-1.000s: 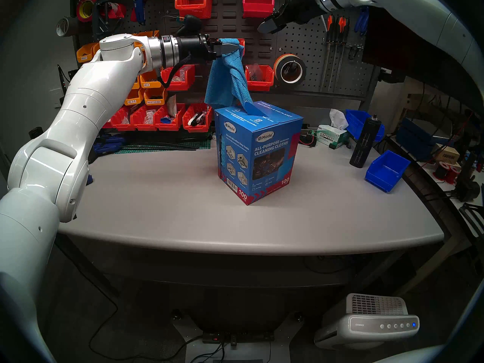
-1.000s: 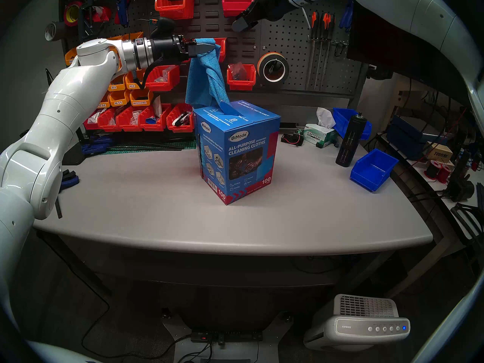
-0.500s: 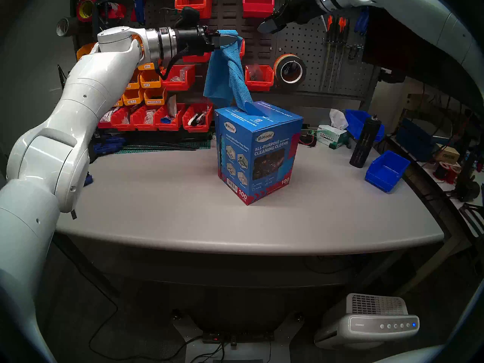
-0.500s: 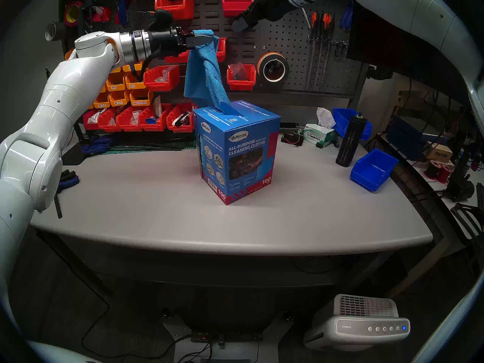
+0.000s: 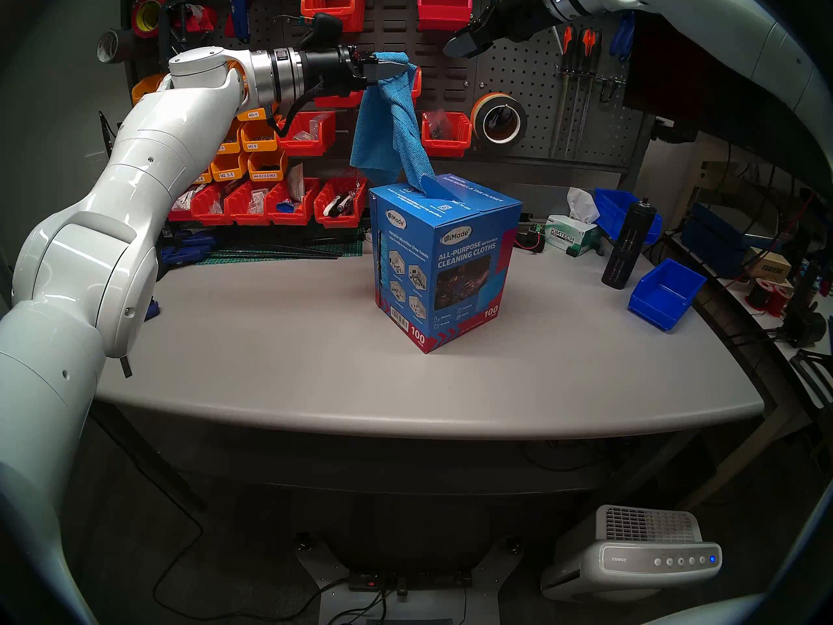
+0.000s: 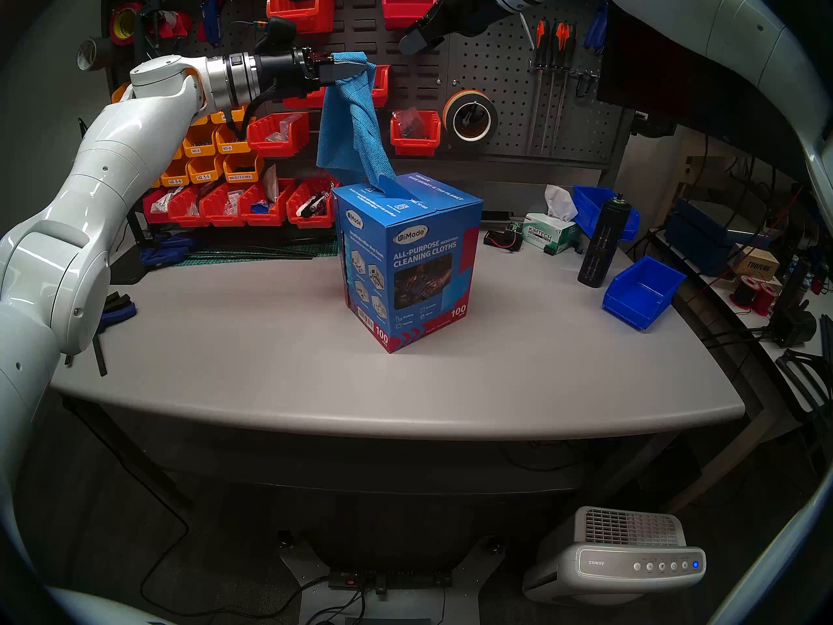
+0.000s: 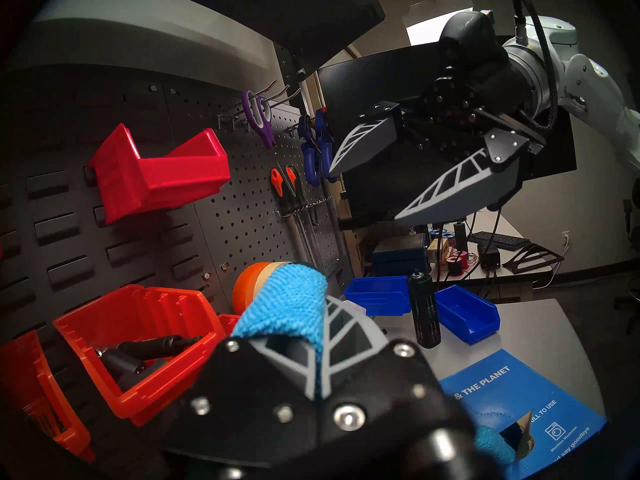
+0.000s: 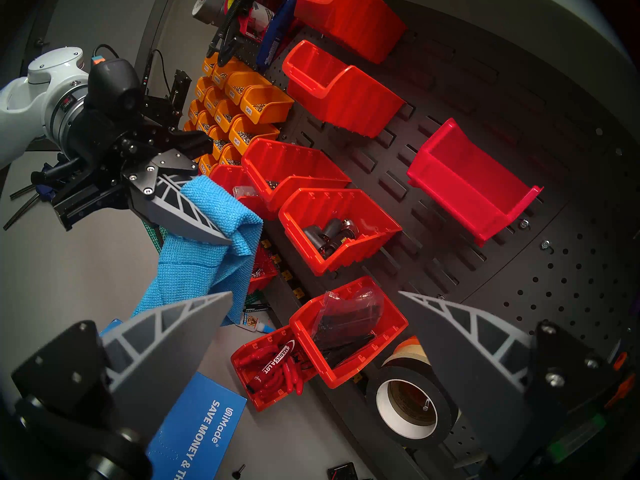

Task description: Take out a shop towel

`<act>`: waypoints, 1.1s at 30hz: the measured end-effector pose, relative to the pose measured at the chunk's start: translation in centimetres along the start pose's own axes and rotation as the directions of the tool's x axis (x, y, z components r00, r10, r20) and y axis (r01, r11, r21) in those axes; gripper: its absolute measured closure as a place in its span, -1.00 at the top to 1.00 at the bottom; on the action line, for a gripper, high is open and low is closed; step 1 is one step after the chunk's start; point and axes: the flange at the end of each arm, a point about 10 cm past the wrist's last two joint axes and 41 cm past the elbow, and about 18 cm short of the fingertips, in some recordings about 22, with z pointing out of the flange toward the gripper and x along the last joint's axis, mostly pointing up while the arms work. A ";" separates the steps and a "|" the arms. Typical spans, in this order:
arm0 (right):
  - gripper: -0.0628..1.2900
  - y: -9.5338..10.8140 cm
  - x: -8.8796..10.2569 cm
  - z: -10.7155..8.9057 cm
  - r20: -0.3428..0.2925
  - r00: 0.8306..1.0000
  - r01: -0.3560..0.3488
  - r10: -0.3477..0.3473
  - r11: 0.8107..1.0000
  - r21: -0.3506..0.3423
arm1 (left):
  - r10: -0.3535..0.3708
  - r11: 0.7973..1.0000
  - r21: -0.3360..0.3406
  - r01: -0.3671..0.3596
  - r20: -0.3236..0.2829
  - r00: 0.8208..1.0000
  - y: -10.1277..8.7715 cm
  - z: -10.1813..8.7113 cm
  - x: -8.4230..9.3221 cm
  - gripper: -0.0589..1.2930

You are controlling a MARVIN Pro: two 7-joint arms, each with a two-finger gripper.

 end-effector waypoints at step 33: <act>0.94 -2.7 0.5 1.3 0.001 1.000 -0.009 0.009 0.990 0.139 | 0.024 1.000 -0.006 -0.024 -0.003 1.000 -0.1 0.4 0.2 -0.94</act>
